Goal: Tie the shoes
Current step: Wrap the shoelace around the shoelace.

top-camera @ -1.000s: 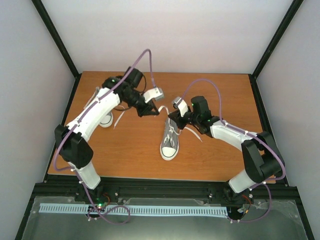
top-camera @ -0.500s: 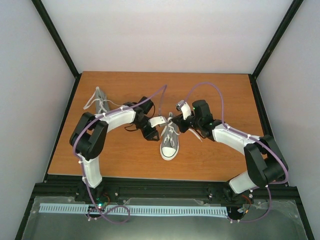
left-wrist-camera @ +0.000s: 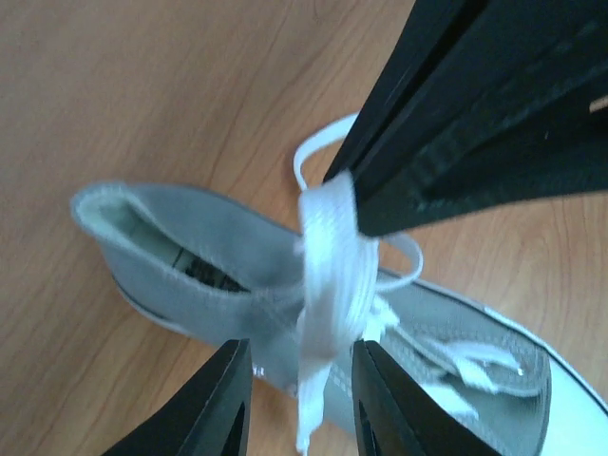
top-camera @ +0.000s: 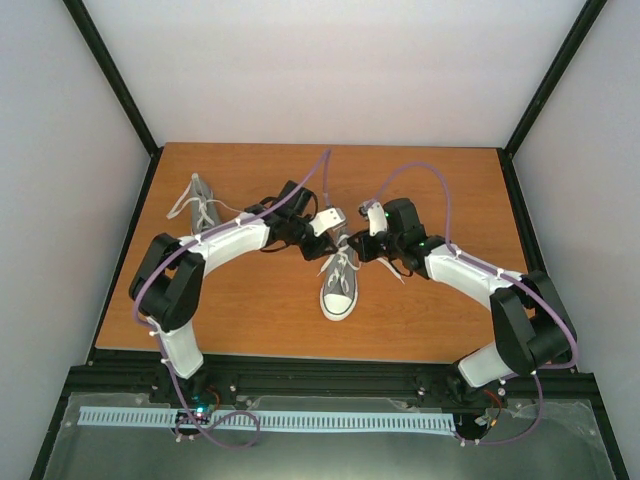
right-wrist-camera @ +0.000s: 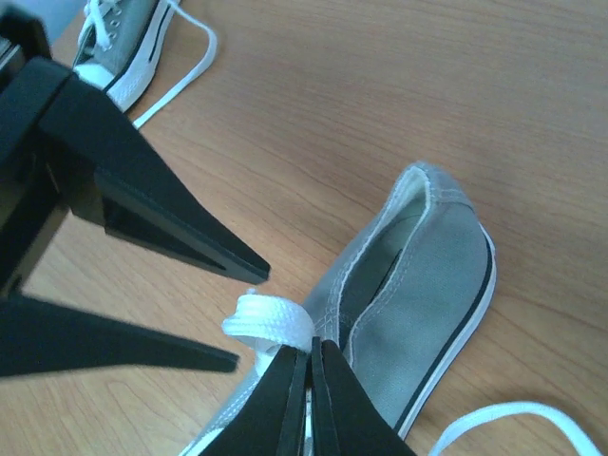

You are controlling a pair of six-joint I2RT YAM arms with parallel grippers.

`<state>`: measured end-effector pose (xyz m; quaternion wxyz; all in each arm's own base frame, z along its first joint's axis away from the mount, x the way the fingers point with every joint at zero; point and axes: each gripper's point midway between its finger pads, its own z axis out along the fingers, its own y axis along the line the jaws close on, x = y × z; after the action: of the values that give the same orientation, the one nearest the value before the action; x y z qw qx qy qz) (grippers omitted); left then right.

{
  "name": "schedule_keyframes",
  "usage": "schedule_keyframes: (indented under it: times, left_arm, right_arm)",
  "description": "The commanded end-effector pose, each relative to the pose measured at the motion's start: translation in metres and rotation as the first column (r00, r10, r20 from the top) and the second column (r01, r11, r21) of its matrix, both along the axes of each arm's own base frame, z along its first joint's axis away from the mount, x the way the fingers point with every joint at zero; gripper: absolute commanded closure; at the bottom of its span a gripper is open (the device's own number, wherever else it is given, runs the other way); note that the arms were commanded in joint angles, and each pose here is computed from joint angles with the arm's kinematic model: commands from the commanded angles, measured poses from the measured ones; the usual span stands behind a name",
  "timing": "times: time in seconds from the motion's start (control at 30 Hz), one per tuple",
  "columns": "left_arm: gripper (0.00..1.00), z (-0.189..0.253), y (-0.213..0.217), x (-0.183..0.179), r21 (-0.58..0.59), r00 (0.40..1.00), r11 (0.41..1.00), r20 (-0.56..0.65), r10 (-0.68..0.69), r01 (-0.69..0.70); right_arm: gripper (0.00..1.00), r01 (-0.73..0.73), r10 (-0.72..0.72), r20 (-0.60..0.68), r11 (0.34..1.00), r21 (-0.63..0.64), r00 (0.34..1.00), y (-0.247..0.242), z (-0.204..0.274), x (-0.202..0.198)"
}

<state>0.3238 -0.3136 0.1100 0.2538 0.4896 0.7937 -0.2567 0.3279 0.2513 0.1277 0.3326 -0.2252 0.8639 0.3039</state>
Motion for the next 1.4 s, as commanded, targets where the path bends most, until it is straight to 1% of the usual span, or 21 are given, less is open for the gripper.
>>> schedule_keyframes:
  times: [0.0, 0.13, 0.27, 0.37, 0.47, 0.67, 0.7, 0.77, 0.8, 0.83, 0.9, 0.97, 1.03, 1.07, 1.13, 1.2, 1.3, 1.37]
  left_arm:
    - [0.68, 0.012, -0.027, 0.011, -0.070, 0.995, 0.997, 0.093, 0.022, -0.016]
    - [0.69, 0.009, -0.031, 0.018, -0.048, 0.989, 0.998, 0.144, 0.042, -0.036]
    - [0.80, -0.003, -0.034, 0.020, -0.007, 0.984, 0.999, 0.176, 0.033, -0.032]
    - [0.84, -0.007, -0.036, 0.020, 0.003, 0.982, 1.000, 0.186, 0.028, -0.029]
    - [0.87, -0.005, -0.038, 0.017, -0.005, 0.984, 1.000, 0.176, 0.020, -0.019]
    - [0.87, -0.010, -0.042, 0.005, -0.015, 0.991, 1.000, 0.136, -0.008, 0.010]
    - [0.88, -0.011, -0.042, 0.003, -0.015, 0.991, 1.000, 0.130, -0.012, 0.014]
    - [0.96, -0.013, -0.042, 0.002, -0.016, 0.992, 1.000, 0.123, -0.013, 0.015]
    - [0.99, -0.012, -0.042, 0.002, -0.019, 0.993, 1.000, 0.120, -0.010, 0.013]
    - [0.99, -0.012, -0.042, 0.001, -0.021, 0.993, 1.000, 0.115, -0.011, 0.013]
    - [0.99, -0.010, -0.043, 0.002, -0.022, 0.994, 1.000, 0.113, -0.007, 0.010]
    - [0.99, -0.010, -0.042, 0.002, -0.019, 0.993, 1.000, 0.114, -0.004, 0.007]
    - [0.99, -0.008, -0.042, 0.003, -0.016, 0.993, 1.000, 0.119, -0.006, 0.008]
    - [0.99, -0.008, -0.042, 0.003, -0.014, 0.993, 1.000, 0.120, -0.005, 0.007]
    - [0.99, -0.007, -0.042, 0.004, -0.012, 0.993, 1.000, 0.119, -0.006, 0.008]
    - [0.99, -0.007, -0.042, 0.003, -0.010, 0.993, 1.000, 0.117, -0.008, 0.010]
    - [0.99, -0.007, -0.041, 0.003, -0.003, 0.993, 1.000, 0.117, -0.010, 0.010]
    - [0.99, -0.006, -0.041, 0.003, 0.000, 0.993, 1.000, 0.117, -0.012, 0.012]
  right_arm:
    - [0.97, 0.155, -0.149, -0.095, 0.986, 0.059, 0.984, -0.005, 0.013, 0.012]
    - [0.97, 0.209, -0.197, -0.149, 0.975, 0.073, 0.969, -0.005, 0.013, 0.016]
    - [0.97, 0.215, -0.201, -0.163, 0.974, 0.077, 0.966, -0.004, 0.013, 0.018]
    - [0.97, 0.218, -0.204, -0.162, 0.973, 0.077, 0.966, -0.004, 0.013, 0.017]
    - [0.97, 0.223, -0.209, -0.165, 0.972, 0.072, 0.964, -0.005, 0.012, 0.017]
    - [0.97, 0.239, -0.224, -0.166, 0.968, 0.077, 0.960, -0.006, 0.014, 0.019]
    - [0.97, 0.242, -0.227, -0.167, 0.967, 0.075, 0.960, -0.007, 0.014, 0.019]
    - [0.97, 0.245, -0.231, -0.165, 0.967, 0.068, 0.959, -0.008, 0.014, 0.019]
    - [0.97, 0.246, -0.233, -0.164, 0.967, 0.064, 0.959, -0.009, 0.014, 0.019]
    - [0.97, 0.249, -0.238, -0.164, 0.967, 0.053, 0.957, -0.010, 0.013, 0.018]
    - [0.85, 0.271, -0.269, -0.163, 0.963, -0.006, 0.949, -0.020, 0.010, 0.017]
    - [0.74, 0.308, -0.318, -0.129, 0.947, -0.096, 0.939, -0.038, 0.010, 0.016]
    - [0.63, 0.363, -0.385, -0.083, 0.910, -0.199, 0.919, -0.064, 0.008, 0.011]
    - [0.59, 0.387, -0.414, -0.067, 0.889, -0.245, 0.908, -0.077, 0.006, 0.008]
    - [0.51, 0.408, -0.452, -0.070, 0.854, -0.323, 0.889, -0.099, -0.004, -0.003]
    - [0.46, 0.390, -0.467, -0.116, 0.831, -0.397, 0.877, -0.114, -0.022, -0.015]
    - [0.42, 0.302, -0.456, -0.204, 0.803, -0.513, 0.866, -0.124, -0.055, -0.034]
    - [0.40, 0.238, -0.438, -0.268, 0.802, -0.548, 0.858, -0.123, -0.073, -0.044]
